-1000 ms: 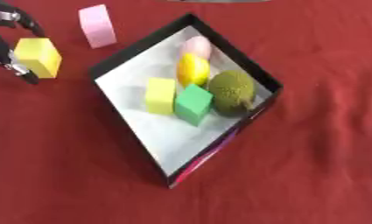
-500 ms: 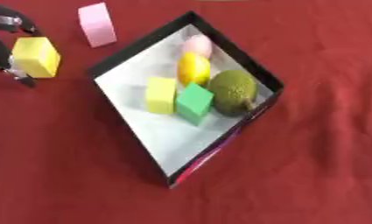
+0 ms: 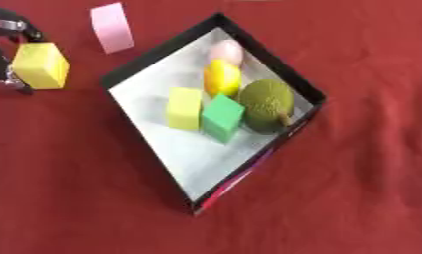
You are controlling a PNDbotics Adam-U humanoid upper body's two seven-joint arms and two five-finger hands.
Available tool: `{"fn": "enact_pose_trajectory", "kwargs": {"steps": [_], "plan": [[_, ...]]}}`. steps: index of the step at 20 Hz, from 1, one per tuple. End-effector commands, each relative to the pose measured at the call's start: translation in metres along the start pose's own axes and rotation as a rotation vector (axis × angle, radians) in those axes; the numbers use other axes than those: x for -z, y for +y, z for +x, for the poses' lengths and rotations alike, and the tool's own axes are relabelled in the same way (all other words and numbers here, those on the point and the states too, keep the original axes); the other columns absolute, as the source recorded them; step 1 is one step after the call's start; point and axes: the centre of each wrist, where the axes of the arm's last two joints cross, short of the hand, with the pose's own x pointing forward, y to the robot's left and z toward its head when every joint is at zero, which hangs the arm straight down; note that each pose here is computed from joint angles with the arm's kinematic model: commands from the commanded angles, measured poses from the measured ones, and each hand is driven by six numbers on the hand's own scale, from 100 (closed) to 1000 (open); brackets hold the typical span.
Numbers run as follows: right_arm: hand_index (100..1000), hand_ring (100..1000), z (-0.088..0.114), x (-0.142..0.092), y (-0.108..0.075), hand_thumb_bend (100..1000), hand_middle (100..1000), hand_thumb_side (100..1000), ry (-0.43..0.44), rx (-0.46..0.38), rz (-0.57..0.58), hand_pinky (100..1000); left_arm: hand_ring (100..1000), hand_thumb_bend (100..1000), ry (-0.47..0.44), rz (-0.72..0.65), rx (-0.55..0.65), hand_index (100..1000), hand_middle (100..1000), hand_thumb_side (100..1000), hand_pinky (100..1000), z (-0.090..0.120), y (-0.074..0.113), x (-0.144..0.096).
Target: Pick up objects on the table and place them in the box.
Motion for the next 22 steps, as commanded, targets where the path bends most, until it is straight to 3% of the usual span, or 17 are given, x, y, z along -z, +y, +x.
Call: {"fn": "enact_pose_trajectory", "kwargs": {"steps": [1,4,6,9,12,16,19,22], "plan": [[873,658,0.007,0.002,-0.003,100,631,503,-0.022,-0.024,0.005,939,768,516,0.039,0.048,0.015,658,597,100,753,-0.004,0.014,-0.01],[873,658,0.008,0.003,-0.003,100,631,503,-0.027,-0.02,0.008,939,677,473,0.083,0.112,0.055,523,502,100,673,-0.001,0.016,-0.01],[873,658,0.008,0.003,-0.003,100,631,501,-0.028,-0.018,0.011,939,631,380,0.086,0.19,0.073,481,472,100,635,0.004,0.02,-0.012],[874,658,0.008,0.001,-0.005,100,631,502,-0.031,-0.019,0.006,939,612,287,-0.036,0.347,0.086,471,462,100,617,0.025,0.044,-0.026],[874,658,0.009,0.001,-0.008,100,630,511,-0.041,-0.014,-0.001,940,604,234,-0.263,0.488,0.094,464,457,100,613,0.076,0.077,-0.043],[875,660,0.015,0.008,-0.013,100,632,524,-0.078,0.013,0.011,941,600,240,-0.544,0.509,0.134,459,455,100,609,0.171,0.101,-0.041],[875,661,0.021,0.014,-0.017,100,633,525,-0.11,0.032,0.03,941,613,323,-0.609,0.479,0.185,470,469,100,621,0.222,0.101,-0.029],[876,661,0.024,0.017,-0.018,100,632,525,-0.123,0.048,0.045,941,616,349,-0.59,0.439,0.185,480,475,100,621,0.247,0.087,-0.005]]}}
